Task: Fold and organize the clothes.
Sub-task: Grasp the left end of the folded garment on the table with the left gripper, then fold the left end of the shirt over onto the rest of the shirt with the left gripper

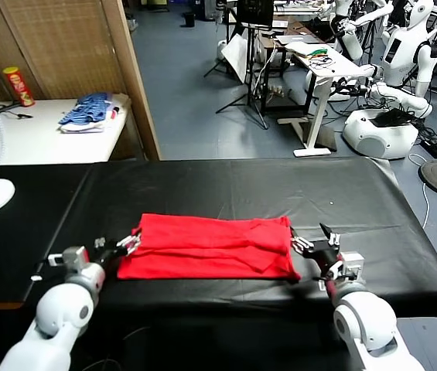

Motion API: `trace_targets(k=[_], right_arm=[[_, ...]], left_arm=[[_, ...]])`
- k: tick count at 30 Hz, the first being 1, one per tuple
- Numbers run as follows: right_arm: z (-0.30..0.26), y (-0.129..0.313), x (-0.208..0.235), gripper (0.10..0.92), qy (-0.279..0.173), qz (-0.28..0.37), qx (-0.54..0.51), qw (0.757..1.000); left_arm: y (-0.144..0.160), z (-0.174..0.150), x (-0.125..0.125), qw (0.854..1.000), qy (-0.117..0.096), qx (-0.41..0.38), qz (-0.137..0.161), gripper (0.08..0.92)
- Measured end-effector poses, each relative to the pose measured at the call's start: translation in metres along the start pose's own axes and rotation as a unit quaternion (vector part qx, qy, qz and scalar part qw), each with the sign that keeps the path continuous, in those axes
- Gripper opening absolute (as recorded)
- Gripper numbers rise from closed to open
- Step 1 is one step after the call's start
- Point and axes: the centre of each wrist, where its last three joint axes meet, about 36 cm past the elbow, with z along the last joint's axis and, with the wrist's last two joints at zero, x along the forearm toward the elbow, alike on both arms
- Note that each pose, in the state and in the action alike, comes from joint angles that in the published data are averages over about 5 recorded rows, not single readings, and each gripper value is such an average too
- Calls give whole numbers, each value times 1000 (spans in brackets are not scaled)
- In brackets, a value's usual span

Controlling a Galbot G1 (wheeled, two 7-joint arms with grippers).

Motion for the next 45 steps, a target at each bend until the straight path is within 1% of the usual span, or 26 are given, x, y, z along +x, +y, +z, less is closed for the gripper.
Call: trace_targets(k=[4,8,11,14,16,18,19,21,24,28,31,34,36,38,41,43,45], right_arm=[[0,2,2,798,-1,-3,1,1000],[0,4,4,798,-1,-3,1,1000],[1,5,5,798,-1,-3,2,1000],[2,8,6,798,-2,-2,4,1000],[3,9,6,798,-2,-3,4,1000],[3,11,6,798,-3,-3,4,1000],[3,12,6,798,-3,-3,4,1000],[2,12,7,798,-5,-2,5,1000],[0,12,9,798,-8,0,8,1000],[1,10,11,798,-7,3,8,1000],[2,10,13,798,-6,4,5,1000],[3,13,15,798,-4,4,2,1000],[4,15,16,798,-4,5,1,1000],[5,17,17,798,-3,5,1,1000],[6,20,20,798,-2,8,2,1000],[7,21,22,798,-2,11,3,1000],[9,21,25,798,0,16,4,1000]], left_arm=[[-3,14,5,1000,7,-10,2,756],[-8,21,3,1000,8,-20,3,658],[-13,21,2,1000,8,-23,7,540],[-16,19,-1,1000,9,-26,10,395],[-16,17,-3,999,8,-33,10,282],[-15,16,-3,999,4,-49,8,198],[-15,16,-3,998,1,-61,5,175],[-12,14,-3,996,-7,-88,-3,164],[-5,11,0,991,-23,-133,-22,170],[18,5,5,978,-46,-196,-54,168],[48,-5,10,964,-58,-245,-82,168],[78,-20,18,942,-73,-309,-111,168],[89,-28,24,928,-77,-342,-124,168],[90,-32,27,922,-77,-356,-131,168],[76,-34,30,924,-78,-351,-126,168],[59,-34,31,933,-79,-332,-113,168],[37,-32,31,945,-79,-304,-92,168]])
